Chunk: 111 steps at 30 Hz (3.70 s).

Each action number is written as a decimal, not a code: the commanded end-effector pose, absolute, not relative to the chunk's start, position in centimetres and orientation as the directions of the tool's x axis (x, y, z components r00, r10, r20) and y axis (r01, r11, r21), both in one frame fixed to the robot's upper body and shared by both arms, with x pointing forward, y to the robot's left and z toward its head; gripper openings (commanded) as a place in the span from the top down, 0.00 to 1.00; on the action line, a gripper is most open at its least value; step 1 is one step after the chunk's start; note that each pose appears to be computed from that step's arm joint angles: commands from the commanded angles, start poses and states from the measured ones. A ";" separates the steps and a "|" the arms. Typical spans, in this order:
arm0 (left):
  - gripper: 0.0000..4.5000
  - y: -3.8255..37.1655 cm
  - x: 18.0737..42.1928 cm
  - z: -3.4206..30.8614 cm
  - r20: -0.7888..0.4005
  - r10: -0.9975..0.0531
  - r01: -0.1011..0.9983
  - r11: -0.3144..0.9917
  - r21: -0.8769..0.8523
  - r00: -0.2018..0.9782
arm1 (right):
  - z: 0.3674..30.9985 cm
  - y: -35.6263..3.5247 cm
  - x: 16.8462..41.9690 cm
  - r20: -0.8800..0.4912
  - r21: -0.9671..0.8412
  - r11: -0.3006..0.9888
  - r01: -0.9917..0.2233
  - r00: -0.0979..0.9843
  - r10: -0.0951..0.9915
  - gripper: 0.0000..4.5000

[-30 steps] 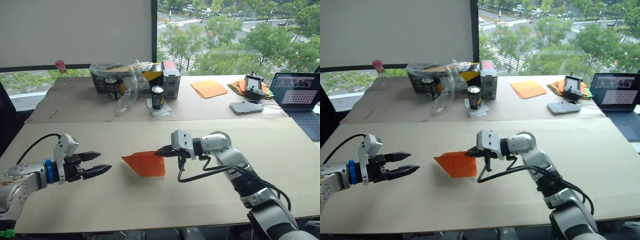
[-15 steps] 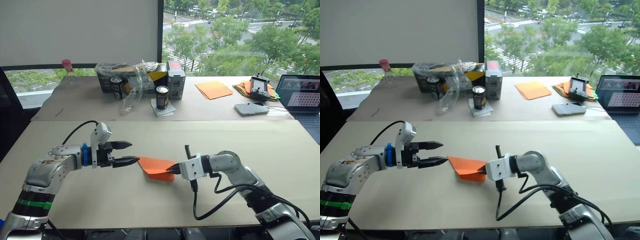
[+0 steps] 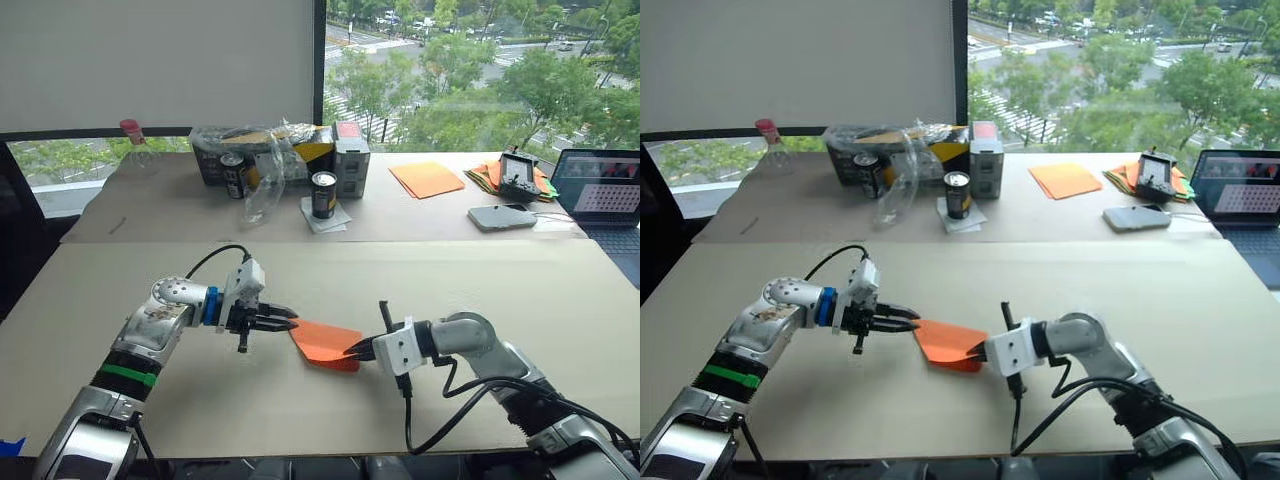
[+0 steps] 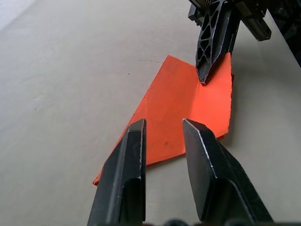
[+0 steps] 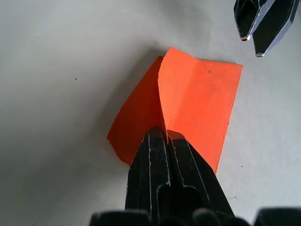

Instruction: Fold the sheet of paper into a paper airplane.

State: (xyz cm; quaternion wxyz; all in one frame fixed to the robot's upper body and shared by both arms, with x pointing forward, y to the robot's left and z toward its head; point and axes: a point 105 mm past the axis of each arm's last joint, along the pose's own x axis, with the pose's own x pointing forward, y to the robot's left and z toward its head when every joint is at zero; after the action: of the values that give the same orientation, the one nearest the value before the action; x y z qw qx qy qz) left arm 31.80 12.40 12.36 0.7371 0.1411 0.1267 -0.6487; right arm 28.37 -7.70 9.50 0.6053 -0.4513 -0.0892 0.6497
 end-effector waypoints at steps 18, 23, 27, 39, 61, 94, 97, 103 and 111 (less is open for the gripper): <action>0.99 10.9 32.6 9.0 -0.492 -0.869 0.992 -0.018 0.128 0.047 | 11.3 -7.3 30.0 -0.500 -0.745 -0.377 -0.551 0.086 0.862 1.00; 1.00 11.2 32.6 8.0 -0.496 -0.866 0.994 0.005 0.106 0.058 | 11.5 -7.6 30.1 -0.466 -0.737 -0.310 -0.601 0.119 0.877 0.86; 1.00 11.2 32.6 7.9 -0.487 -0.871 0.995 0.018 0.096 0.063 | 11.5 -8.7 29.9 -0.449 -0.720 -0.240 -0.651 0.173 0.877 0.58; 1.00 10.8 32.9 8.0 -0.466 -0.883 0.996 0.026 0.082 0.061 | 12.3 -9.5 28.7 -0.238 -0.478 0.163 -0.863 0.306 0.922 0.27; 1.00 11.1 32.8 7.8 -0.472 -0.879 0.996 0.028 0.086 0.065 | 10.8 -9.4 27.9 -0.336 -0.451 0.048 -0.891 0.220 0.916 0.84; 1.00 11.2 32.8 8.0 -0.458 -0.887 0.997 0.040 0.064 0.065 | 12.6 -8.7 29.8 -0.273 -0.290 0.122 -0.949 0.205 0.940 1.00; 1.00 11.0 32.8 8.2 -0.454 -0.889 0.997 0.036 0.061 0.060 | 12.7 -8.7 30.7 -0.293 -0.229 0.138 -0.964 0.203 0.934 1.00; 1.00 10.9 32.9 8.2 -0.450 -0.890 0.997 0.050 0.067 0.075 | 12.2 -9.0 32.4 -0.326 -0.071 0.208 -0.976 0.220 0.919 1.00; 1.00 11.1 32.8 7.9 -0.453 -0.887 0.995 0.065 0.069 0.089 | 11.1 -9.6 34.0 -0.360 0.083 0.301 -0.950 0.253 0.898 1.00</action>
State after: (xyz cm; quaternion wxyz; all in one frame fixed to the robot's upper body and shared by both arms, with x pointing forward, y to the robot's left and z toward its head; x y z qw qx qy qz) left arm 33.01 10.59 8.77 0.7124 0.1812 0.1293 -0.6655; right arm 33.11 -9.18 9.88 0.7746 -0.0756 0.1880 0.5991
